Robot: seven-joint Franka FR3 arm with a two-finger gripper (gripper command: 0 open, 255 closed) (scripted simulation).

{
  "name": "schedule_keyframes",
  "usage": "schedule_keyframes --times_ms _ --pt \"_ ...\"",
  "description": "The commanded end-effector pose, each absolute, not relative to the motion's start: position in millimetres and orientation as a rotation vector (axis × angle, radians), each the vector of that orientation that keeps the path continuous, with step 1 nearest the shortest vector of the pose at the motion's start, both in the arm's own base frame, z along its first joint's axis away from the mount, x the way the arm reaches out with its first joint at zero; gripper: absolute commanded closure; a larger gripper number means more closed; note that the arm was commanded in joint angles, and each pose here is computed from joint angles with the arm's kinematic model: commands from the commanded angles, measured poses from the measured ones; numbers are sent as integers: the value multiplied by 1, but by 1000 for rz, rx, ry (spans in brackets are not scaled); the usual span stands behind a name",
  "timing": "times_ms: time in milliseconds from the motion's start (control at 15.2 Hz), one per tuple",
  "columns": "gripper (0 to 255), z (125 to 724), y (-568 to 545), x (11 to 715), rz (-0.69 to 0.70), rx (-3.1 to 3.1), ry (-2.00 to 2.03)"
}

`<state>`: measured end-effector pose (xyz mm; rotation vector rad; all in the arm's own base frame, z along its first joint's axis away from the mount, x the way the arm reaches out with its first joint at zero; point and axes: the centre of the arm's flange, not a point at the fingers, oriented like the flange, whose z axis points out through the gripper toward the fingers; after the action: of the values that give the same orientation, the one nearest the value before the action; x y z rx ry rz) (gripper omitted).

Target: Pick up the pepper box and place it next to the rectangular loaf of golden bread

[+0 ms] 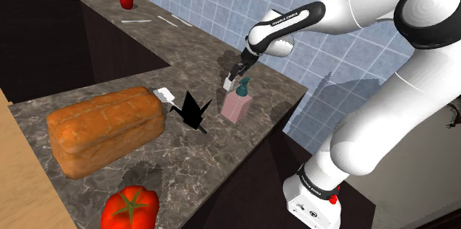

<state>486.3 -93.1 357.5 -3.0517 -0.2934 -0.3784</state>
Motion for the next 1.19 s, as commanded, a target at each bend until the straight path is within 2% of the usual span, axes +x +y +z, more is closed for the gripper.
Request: schedule_keyframes --times_ms 0,264,792,858,1122 --pt "0 346 -94 490 -380 -3051 -295" --pt "0 322 -92 495 -380 -3051 -295" --pt "0 322 -92 495 -380 -3051 -295" --pt "255 322 -92 495 -380 -3051 -295" --pt "255 322 -92 495 -380 -3051 -295"
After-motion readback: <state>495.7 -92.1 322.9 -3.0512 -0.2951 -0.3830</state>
